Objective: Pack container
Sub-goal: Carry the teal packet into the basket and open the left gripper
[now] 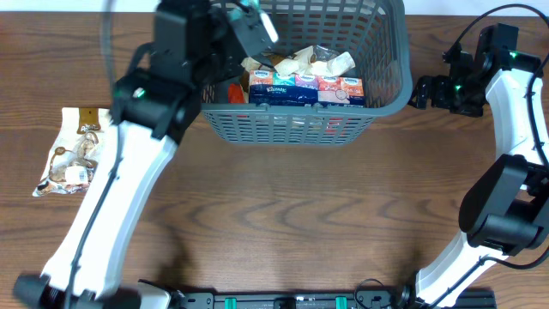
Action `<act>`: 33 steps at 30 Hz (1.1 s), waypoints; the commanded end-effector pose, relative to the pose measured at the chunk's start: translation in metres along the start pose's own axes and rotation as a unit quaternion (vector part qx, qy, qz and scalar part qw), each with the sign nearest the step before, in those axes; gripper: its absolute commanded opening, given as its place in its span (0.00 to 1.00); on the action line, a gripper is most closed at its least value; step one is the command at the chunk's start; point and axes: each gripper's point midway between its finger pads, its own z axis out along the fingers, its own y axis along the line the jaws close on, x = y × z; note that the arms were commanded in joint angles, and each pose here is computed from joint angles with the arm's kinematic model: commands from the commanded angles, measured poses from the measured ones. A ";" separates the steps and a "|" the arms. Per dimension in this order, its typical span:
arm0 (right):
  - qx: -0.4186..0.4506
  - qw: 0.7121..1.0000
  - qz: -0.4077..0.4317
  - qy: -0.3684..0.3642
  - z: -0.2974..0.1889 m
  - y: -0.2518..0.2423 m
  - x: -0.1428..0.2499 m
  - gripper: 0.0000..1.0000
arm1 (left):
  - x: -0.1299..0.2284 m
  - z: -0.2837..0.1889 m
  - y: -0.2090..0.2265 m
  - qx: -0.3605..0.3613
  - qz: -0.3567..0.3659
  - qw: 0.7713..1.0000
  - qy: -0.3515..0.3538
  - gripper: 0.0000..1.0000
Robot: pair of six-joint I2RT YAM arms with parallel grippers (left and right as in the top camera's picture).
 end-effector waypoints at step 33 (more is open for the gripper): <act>-0.003 1.000 -0.004 0.019 0.003 0.004 0.010 0.99 | 0.030 0.009 -0.009 0.001 -0.103 0.992 0.078 0.99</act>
